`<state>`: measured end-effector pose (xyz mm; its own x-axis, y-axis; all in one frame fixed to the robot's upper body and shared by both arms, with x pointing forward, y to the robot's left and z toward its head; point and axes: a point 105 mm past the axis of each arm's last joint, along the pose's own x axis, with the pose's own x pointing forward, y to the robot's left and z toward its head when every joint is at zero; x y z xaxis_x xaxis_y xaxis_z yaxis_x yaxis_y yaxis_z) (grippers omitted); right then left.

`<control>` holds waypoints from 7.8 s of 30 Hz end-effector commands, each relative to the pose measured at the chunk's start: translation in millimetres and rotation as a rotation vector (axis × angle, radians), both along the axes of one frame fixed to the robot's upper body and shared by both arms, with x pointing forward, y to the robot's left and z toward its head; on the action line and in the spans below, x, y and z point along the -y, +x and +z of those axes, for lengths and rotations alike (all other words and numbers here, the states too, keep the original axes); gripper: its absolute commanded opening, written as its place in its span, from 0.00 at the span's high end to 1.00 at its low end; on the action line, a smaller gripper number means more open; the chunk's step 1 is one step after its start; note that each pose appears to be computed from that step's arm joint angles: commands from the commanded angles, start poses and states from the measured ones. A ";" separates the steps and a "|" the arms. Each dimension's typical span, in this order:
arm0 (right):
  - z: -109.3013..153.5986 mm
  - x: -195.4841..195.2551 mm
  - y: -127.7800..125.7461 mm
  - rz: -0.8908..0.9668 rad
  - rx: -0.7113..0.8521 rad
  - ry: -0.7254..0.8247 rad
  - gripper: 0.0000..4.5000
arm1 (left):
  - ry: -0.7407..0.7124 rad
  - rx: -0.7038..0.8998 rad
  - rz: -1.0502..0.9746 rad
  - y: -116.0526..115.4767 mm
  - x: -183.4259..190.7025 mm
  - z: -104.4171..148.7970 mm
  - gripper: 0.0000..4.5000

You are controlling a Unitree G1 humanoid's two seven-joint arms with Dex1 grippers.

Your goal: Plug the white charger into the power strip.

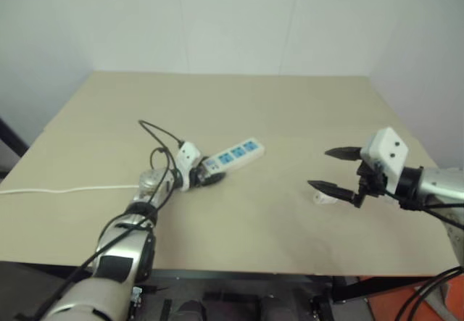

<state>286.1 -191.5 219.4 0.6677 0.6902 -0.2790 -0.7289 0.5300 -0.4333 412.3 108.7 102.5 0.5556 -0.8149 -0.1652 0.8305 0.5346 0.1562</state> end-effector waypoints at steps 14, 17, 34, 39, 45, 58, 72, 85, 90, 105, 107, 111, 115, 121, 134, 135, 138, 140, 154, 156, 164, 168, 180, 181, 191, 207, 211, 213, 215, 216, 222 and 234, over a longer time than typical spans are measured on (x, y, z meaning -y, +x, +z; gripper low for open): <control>0.4 5.5 13.0 0.174 -0.069 -0.243 0.00 | 0.074 0.045 -0.579 -99.9 20.0 -16.9 0.27; -8.6 5.2 18.9 0.213 -0.100 -0.305 0.00 | 0.088 0.028 -0.604 -107.7 22.1 -21.0 0.27; -56.8 18.5 63.2 0.240 -0.273 -0.736 0.00 | 0.151 -0.087 -0.597 -106.8 22.3 -29.7 0.27; -68.7 19.0 64.5 0.285 -0.316 -0.820 0.00 | 0.182 -0.077 -0.597 -107.0 24.1 -29.3 0.27; -74.7 18.3 68.5 0.298 -0.331 -0.848 0.00 | 0.205 -0.040 -0.567 -107.7 23.6 -28.0 0.27; -85.6 15.6 74.7 0.312 -0.388 -0.870 0.36 | 0.201 -0.054 -0.564 -114.2 22.9 -31.5 0.27; -13.5 -20.4 105.2 0.167 -0.096 -0.499 0.74 | 0.213 -0.079 -0.555 -113.7 19.7 -35.8 0.27; -3.6 -107.3 38.5 0.336 -0.035 0.433 0.74 | 0.219 -0.090 -0.545 -113.4 15.7 -36.1 0.27; -36.7 -118.7 18.8 0.401 -0.160 0.551 0.74 | 0.225 -0.091 -0.552 -114.0 15.7 -36.2 0.27; -80.5 -142.3 17.9 0.427 -0.127 0.549 0.74 | 0.224 -0.101 -0.565 -115.2 14.7 -36.3 0.27; -83.3 -144.1 18.2 0.430 -0.132 0.543 0.74 | 0.225 -0.102 -0.566 -115.3 14.7 -36.5 0.27; -86.8 -148.0 18.0 0.438 -0.135 0.535 0.74 | 0.226 -0.102 -0.566 -116.0 14.7 -36.6 0.27; -90.7 -151.5 16.7 0.451 -0.141 0.521 0.74 | 0.227 -0.103 -0.566 -116.6 14.5 -37.0 0.27; -99.6 -148.0 18.2 0.437 -0.160 0.502 0.74 | 0.229 -0.106 -0.564 -117.0 13.2 -37.8 0.27; -103.4 -134.9 25.1 0.412 -0.154 0.465 0.74 | 0.232 -0.106 -0.561 -115.7 12.2 -37.6 0.27; -103.5 -134.4 25.6 0.412 -0.154 0.462 0.74 | 0.232 -0.106 -0.560 -115.5 12.2 -37.4 0.27; -104.1 -133.1 26.1 0.415 -0.152 0.453 0.74 | 0.232 -0.106 -0.558 -115.2 11.5 -37.5 0.27; -104.9 -131.6 26.7 0.416 -0.152 0.448 0.74 | 0.234 -0.108 -0.557 -115.2 10.8 -37.8 0.27; -132.9 -99.4 33.1 0.324 -0.221 0.384 0.74 | 0.239 -0.113 -0.544 -113.5 7.1 -37.6 0.27; -143.0 -91.8 31.9 0.301 -0.255 0.372 0.74 | 0.240 -0.114 -0.537 -113.1 5.3 -37.6 0.27; -165.5 -78.1 25.7 0.277 -0.335 0.327 0.74 | 0.249 -0.117 -0.520 -112.7 -1.7 -36.9 0.27; -164.4 -78.9 25.1 0.301 -0.349 0.313 0.74 | 0.253 -0.117 -0.514 -111.9 -3.4 -36.2 0.27; -163.3 -123.3 18.9 0.482 -0.390 0.227 0.74 | 0.249 -0.119 -0.515 -112.1 -1.6 -36.8 0.27; -165.5 -124.2 19.7 0.480 -0.400 0.223 0.74 | 0.249 -0.119 -0.513 -111.9 -1.4 -36.8 0.27; -182.8 -111.9 14.8 0.442 -0.444 0.209 0.74 | 0.247 -0.122 -0.508 -113.3 -2.2 -38.0 0.27; -195.5 -99.3 9.6 0.453 -0.481 0.134 0.74 | 0.251 -0.123 -0.506 -113.2 -4.5 -38.1 0.27; -193.3 -105.4 14.2 0.474 -0.498 0.137 0.74 | 0.253 -0.124 -0.509 -113.2 -4.7 -37.8 0.27; -194.6 -106.3 14.0 0.483 -0.507 0.132 0.74 | 0.253 -0.124 -0.508 -113.2 -4.9 -37.7 0.27; -194.3 -107.9 14.6 0.479 -0.513 0.144 0.74 | 0.253 -0.124 -0.506 -113.3 -5.2 -37.7 0.27; -194.3 -108.3 14.5 0.479 -0.513 0.145 0.74 | 0.253 -0.124 -0.505 -113.5 -5.4 -37.7 0.27; -196.1 -107.9 13.3 0.479 -0.513 0.137 0.74 | 0.253 -0.126 -0.504 -114.1 -5.5 -37.8 0.27; -190.3 -114.8 7.9 0.471 -0.514 0.170 0.31 | 0.247 -0.137 -0.514 -114.3 -4.8 -37.3 0.27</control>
<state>308.7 -51.2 89.4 0.0928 0.9827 -0.1606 -0.9905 0.0746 -0.1158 302.5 100.9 70.5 0.0777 -0.9203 -0.3834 0.9914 0.0306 0.1276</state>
